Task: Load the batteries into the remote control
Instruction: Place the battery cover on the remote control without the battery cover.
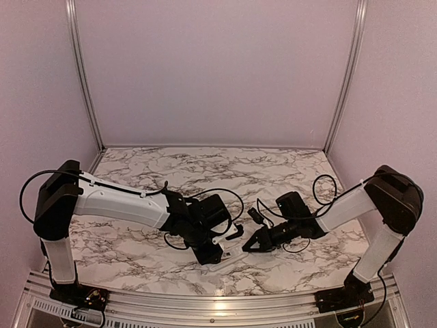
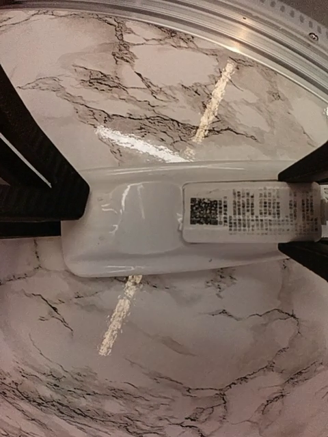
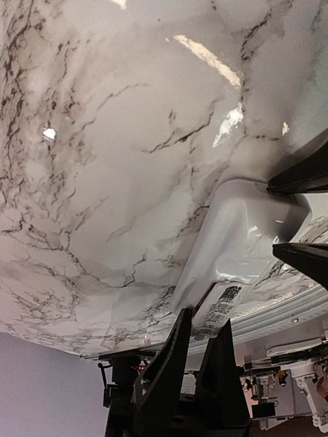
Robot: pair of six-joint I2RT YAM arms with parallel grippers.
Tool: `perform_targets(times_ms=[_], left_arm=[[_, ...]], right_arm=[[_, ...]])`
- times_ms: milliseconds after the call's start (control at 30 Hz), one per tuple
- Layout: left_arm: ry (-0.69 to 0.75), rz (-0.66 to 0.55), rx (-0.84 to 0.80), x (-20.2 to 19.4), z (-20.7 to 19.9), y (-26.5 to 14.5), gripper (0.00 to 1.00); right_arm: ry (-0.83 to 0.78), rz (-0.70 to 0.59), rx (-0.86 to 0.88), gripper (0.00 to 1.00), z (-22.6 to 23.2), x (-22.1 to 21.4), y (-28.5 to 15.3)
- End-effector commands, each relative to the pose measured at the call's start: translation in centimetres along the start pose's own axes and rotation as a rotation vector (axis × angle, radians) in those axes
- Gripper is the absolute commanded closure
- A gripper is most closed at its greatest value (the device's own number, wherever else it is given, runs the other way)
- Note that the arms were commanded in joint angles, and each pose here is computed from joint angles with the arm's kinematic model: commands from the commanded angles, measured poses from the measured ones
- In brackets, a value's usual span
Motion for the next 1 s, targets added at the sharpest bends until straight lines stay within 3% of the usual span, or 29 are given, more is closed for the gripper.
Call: perform_targets(times_ms=[0,967], left_arm=[[-0.011,0.027,0.02,-1.0,1.2,-0.3,0.85],[0.022,0.061,-0.074,-1.6,-0.1,-0.4,0.65]], right_arm=[[-0.019,0.088,0.112,0.77,2.8,-2.1,0.7],[-0.009,0.087,0.119,0.78,3.2,-2.3,0.6]])
Point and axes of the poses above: each gripper's point midway between its finger pads, its own y axis out along the fingers, its own z axis along the line the jaws close on, x = y × z, the point moved 2 cm from there along -y, back along the fingers, and after that the axes turned 1 degree about y, right-handed, at the moved point
